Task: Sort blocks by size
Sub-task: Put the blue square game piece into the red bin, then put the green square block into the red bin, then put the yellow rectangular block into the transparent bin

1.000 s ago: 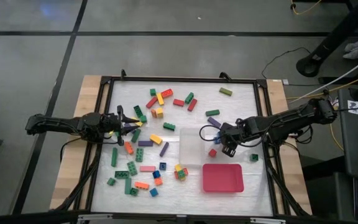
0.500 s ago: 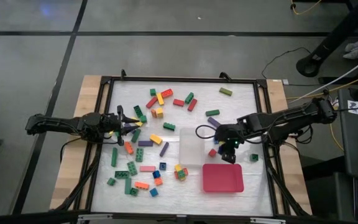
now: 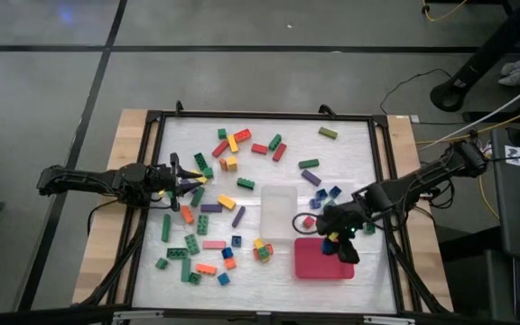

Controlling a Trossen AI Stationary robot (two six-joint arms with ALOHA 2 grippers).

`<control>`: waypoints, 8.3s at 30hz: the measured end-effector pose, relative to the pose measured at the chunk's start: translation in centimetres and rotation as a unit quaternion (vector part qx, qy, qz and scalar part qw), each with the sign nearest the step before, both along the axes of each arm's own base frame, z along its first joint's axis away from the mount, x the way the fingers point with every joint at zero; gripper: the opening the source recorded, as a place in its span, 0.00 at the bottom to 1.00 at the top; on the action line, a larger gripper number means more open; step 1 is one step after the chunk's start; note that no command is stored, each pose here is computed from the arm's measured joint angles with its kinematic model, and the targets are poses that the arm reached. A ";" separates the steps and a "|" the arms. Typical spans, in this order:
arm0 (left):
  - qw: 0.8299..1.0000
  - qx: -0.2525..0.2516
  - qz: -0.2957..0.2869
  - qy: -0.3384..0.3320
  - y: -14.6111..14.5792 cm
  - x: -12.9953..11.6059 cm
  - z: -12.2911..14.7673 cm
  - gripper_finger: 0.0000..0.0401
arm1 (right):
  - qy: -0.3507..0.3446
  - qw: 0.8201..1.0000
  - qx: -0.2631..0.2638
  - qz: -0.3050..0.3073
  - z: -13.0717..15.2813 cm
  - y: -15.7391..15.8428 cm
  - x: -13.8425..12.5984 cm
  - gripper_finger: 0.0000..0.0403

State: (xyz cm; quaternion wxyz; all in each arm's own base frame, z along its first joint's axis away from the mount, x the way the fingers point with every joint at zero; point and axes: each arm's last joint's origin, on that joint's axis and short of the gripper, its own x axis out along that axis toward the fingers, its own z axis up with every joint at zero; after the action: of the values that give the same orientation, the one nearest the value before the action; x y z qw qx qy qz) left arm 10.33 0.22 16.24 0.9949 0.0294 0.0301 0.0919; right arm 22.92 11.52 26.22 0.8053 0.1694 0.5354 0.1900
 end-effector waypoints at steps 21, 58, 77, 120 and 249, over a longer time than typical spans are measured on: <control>0.996 -0.090 0.005 -0.018 0.0 0.0 0.0 0.24 | -0.027 0.993 -0.101 -0.055 -0.3 1.2 -0.9 0.45; 0.997 -0.075 0.004 -0.015 0.0 0.0 0.0 0.24 | 0.150 0.906 -0.168 -0.360 -4.9 -7.6 -1.3 0.45; 0.997 -0.075 0.004 -0.014 0.0 0.0 0.0 0.24 | 0.157 0.902 -0.178 -0.360 -6.3 -7.7 -1.8 0.45; 0.989 -0.099 0.008 -0.113 0.1 -0.1 1.8 0.24 | 0.142 0.984 -0.010 -0.111 -1.6 -5.3 1.9 0.32; 0.880 0.035 -0.110 0.460 -0.4 15.6 -2.7 0.48 | -0.011 0.988 -0.151 0.038 -0.6 -6.5 2.0 0.67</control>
State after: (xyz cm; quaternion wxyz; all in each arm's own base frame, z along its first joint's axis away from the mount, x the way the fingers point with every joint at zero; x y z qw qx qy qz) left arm 25.89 -0.18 13.57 0.8708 0.1067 0.4781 -0.0412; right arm 24.93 4.99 25.62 0.8196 0.0232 0.5553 0.1391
